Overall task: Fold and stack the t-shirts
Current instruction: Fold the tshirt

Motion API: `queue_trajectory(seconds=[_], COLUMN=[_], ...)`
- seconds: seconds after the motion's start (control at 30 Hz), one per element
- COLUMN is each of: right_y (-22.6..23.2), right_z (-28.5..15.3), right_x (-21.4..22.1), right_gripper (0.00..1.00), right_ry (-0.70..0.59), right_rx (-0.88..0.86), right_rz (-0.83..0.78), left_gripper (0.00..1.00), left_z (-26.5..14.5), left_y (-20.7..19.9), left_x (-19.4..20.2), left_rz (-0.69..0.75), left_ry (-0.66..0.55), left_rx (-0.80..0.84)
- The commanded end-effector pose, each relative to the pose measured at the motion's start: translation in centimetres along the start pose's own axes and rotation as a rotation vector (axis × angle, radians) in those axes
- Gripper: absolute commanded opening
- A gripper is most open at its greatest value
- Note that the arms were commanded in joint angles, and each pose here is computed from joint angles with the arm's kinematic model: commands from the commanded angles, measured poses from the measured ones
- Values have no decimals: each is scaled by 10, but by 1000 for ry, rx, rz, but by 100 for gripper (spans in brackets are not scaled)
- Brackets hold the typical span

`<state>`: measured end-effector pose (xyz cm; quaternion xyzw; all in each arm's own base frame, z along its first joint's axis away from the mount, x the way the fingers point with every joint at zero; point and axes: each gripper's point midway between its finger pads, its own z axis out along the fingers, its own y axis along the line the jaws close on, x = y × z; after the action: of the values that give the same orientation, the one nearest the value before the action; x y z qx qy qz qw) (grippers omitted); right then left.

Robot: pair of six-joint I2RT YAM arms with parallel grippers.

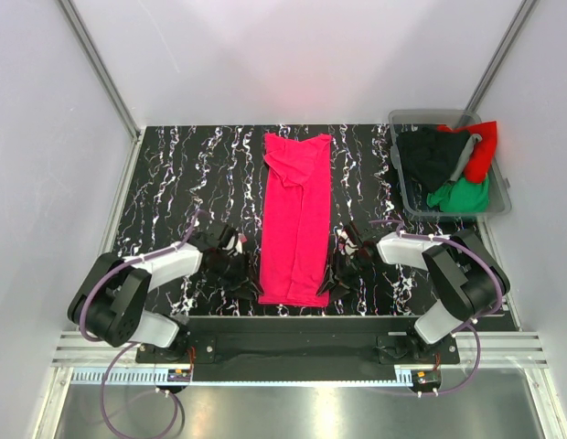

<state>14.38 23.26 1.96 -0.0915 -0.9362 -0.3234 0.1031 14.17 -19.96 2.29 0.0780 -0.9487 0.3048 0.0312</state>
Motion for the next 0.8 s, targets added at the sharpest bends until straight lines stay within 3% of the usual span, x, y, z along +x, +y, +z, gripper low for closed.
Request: queue_trajectory(seconds=[0.0, 0.23, 0.37, 0.4, 0.77], right_y=[-1, 0, 6, 7, 30], right_z=[3, 2, -1, -3, -77], right_x=[-7, -4, -4, -4, -19], right_gripper=[49, 33, 19, 1, 0], right_ry=[-38, -45, -56, -60, -179], right_rx=[18, -4, -31, -38, -93], right_rz=[-23, -36, -61, -70, -239], left_gripper=[49, 40, 0, 0, 0], left_z=[10, 16, 15, 13, -40], left_y=[7, 3, -5, -8, -58], left_x=[3, 2, -3, -6, -60], left_rz=[16, 42, 73, 85, 261], left_ry=[-4, -2, -13, -24, -222], left_rx=[-30, -16, 13, 16, 72])
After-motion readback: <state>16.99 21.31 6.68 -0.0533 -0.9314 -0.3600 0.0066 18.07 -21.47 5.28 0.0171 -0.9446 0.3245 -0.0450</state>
